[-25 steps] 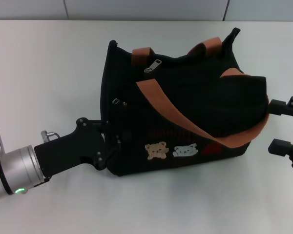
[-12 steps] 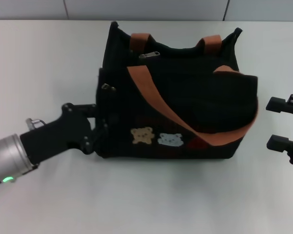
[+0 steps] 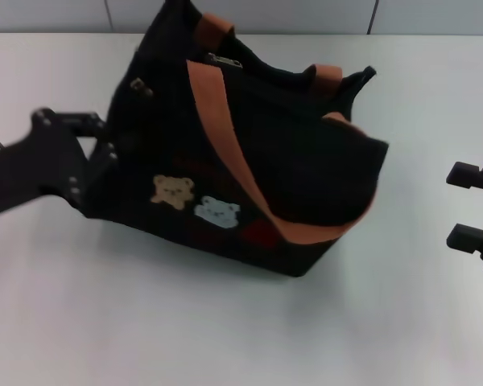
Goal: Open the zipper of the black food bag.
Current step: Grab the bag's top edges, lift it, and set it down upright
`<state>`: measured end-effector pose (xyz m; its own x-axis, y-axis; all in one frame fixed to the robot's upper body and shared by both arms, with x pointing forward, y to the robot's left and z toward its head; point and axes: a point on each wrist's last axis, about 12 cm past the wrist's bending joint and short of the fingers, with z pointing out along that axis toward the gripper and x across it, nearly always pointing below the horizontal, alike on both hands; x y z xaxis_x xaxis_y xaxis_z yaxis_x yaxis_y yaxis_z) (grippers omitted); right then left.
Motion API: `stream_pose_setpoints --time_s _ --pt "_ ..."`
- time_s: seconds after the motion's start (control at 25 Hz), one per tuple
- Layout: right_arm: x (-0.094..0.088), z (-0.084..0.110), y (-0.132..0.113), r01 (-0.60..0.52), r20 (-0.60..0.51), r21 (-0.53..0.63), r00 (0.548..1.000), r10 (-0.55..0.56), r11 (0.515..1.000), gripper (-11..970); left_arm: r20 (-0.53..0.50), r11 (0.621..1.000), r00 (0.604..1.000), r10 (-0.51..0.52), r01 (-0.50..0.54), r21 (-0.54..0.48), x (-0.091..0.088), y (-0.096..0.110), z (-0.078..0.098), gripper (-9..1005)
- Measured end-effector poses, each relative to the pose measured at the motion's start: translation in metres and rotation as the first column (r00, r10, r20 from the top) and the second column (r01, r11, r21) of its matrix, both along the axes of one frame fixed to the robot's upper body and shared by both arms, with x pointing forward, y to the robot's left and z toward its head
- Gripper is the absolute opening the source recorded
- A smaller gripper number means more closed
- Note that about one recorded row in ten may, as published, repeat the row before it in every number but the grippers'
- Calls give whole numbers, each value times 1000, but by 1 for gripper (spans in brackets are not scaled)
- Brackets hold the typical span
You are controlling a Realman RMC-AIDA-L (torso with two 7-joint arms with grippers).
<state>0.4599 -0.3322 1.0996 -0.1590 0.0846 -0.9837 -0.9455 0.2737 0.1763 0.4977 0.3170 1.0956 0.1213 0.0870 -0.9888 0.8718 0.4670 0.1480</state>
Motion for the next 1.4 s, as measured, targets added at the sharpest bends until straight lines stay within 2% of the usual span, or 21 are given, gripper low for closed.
stream_pose_setpoints --time_s 0.08,0.12,0.16,0.24,0.28,0.32,0.36,0.44,0.48,0.52,0.68,0.76,0.88,1.08,1.16,1.28,1.4 --pt "-3 -2 0 7 -4 6 1000 -7 1000 800 44 998 999 -31 28 48 3 6 19 100" --pt "-4 -2 0 8 -5 9 1000 -8 1000 800 44 998 999 -31 28 48 3 6 19 100" --pt "-5 -2 1 6 -5 13 1000 -6 1000 800 87 992 994 -68 58 110 8 9 41 100" --pt "-6 -3 3 1 -4 22 1000 -1 1000 800 108 986 990 -88 71 152 11 9 53 100" --pt "-7 -4 5 0 -4 27 1000 0 1000 800 137 971 983 -122 89 222 14 6 71 100" --pt "-8 -5 7 0 -3 34 1000 0 999 800 137 971 983 -122 89 222 14 6 71 100" --pt "-9 -7 8 3 -4 42 1000 -2 999 800 146 963 980 -138 98 252 14 4 79 100" --pt "-11 -11 12 8 -7 65 1000 -8 998 800 171 942 970 -173 112 317 15 -2 95 100" --pt "-11 -12 13 10 -9 73 1000 -10 997 800 204 925 961 -188 104 366 14 -4 109 100" --pt "-11 -14 16 14 -11 84 1000 -13 996 800 204 925 961 -188 104 366 14 -4 109 100" --pt "-11 -21 23 34 -33 104 999 -31 994 799 246 889 941 -231 102 446 10 -13 134 100" --pt "-9 -25 27 52 -43 100 998 -48 994 799 250 880 936 -248 110 462 9 -17 137 101" --pt "-7 -33 33 88 -67 77 994 -83 993 800 248 838 913 -324 155 523 3 -37 142 101" --pt "-5 -42 38 91 -113 37 990 -86 995 800 234 781 884 -404 199 593 -1 -73 136 101" --pt "-7 -44 38 92 -122 28 989 -88 995 799 236 770 876 -422 209 602 -3 -80 134 101" --pt "-9 -45 34 120 -97 31 989 -116 992 799 234 756 862 -450 229 614 -5 -91 131 101" --pt "-11 -44 25 221 -3 45 975 -221 974 799 220 732 854 -472 241 637 -5 -102 125 99"
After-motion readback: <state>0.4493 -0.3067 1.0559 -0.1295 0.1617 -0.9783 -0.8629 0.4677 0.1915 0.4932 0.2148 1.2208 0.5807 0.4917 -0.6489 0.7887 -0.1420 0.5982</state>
